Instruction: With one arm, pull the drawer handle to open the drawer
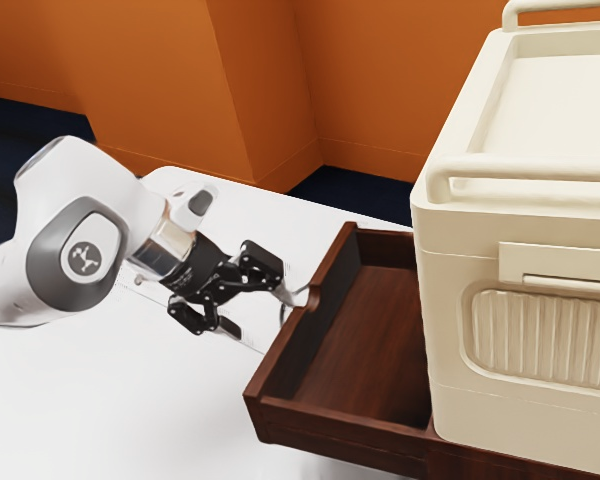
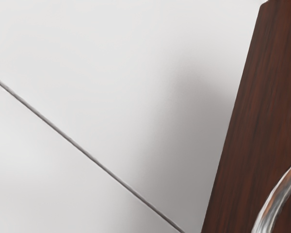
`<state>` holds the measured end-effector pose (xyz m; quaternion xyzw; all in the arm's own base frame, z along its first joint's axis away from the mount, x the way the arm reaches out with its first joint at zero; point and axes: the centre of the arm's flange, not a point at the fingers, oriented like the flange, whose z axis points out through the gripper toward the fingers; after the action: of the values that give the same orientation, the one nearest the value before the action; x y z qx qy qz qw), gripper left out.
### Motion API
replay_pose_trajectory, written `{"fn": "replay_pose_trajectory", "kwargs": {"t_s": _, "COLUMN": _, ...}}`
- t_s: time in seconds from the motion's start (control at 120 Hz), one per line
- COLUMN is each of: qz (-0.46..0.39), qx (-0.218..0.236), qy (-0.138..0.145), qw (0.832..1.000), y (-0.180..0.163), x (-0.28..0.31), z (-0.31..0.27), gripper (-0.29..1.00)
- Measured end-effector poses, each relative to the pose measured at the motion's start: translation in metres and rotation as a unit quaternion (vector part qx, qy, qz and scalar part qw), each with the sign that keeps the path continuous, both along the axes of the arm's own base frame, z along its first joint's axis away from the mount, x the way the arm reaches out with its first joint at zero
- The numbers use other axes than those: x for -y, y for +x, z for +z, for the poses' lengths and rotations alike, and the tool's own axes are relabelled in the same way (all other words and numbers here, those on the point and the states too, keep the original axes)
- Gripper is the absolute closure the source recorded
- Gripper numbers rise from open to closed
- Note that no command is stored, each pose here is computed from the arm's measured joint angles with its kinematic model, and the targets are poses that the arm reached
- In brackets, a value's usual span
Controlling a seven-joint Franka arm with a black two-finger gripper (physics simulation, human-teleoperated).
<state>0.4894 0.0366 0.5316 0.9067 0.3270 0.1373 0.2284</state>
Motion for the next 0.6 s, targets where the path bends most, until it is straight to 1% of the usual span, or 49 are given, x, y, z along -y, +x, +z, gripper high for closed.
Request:
{"fn": "replay_pose_trajectory", "kwargs": {"t_s": 0.308, "qz": -0.015, "qx": 0.008, "qy": 0.01, "qw": 1.0, "y": -0.005, "x": -0.007, "z": 0.001, "gripper": 0.0}}
{"fn": "replay_pose_trajectory", "kwargs": {"t_s": 0.492, "qz": -0.028, "qx": 0.038, "qy": 0.013, "qw": 0.999, "y": -0.018, "x": -0.01, "z": 0.03, "gripper": 0.0}}
{"fn": "replay_pose_trajectory", "kwargs": {"t_s": 0.517, "qz": -0.034, "qx": 0.041, "qy": 0.017, "qw": 0.998, "y": -0.021, "x": -0.01, "z": 0.036, "gripper": 0.0}}
{"fn": "replay_pose_trajectory", "kwargs": {"t_s": 0.55, "qz": -0.046, "qx": 0.049, "qy": 0.03, "qw": 0.997, "y": -0.024, "x": -0.016, "z": 0.054, "gripper": 0.0}}
{"fn": "replay_pose_trajectory", "kwargs": {"t_s": 0.6, "qz": -0.071, "qx": 0.057, "qy": 0.063, "qw": 0.994, "y": -0.025, "x": -0.02, "z": 0.087, "gripper": 0.0}}
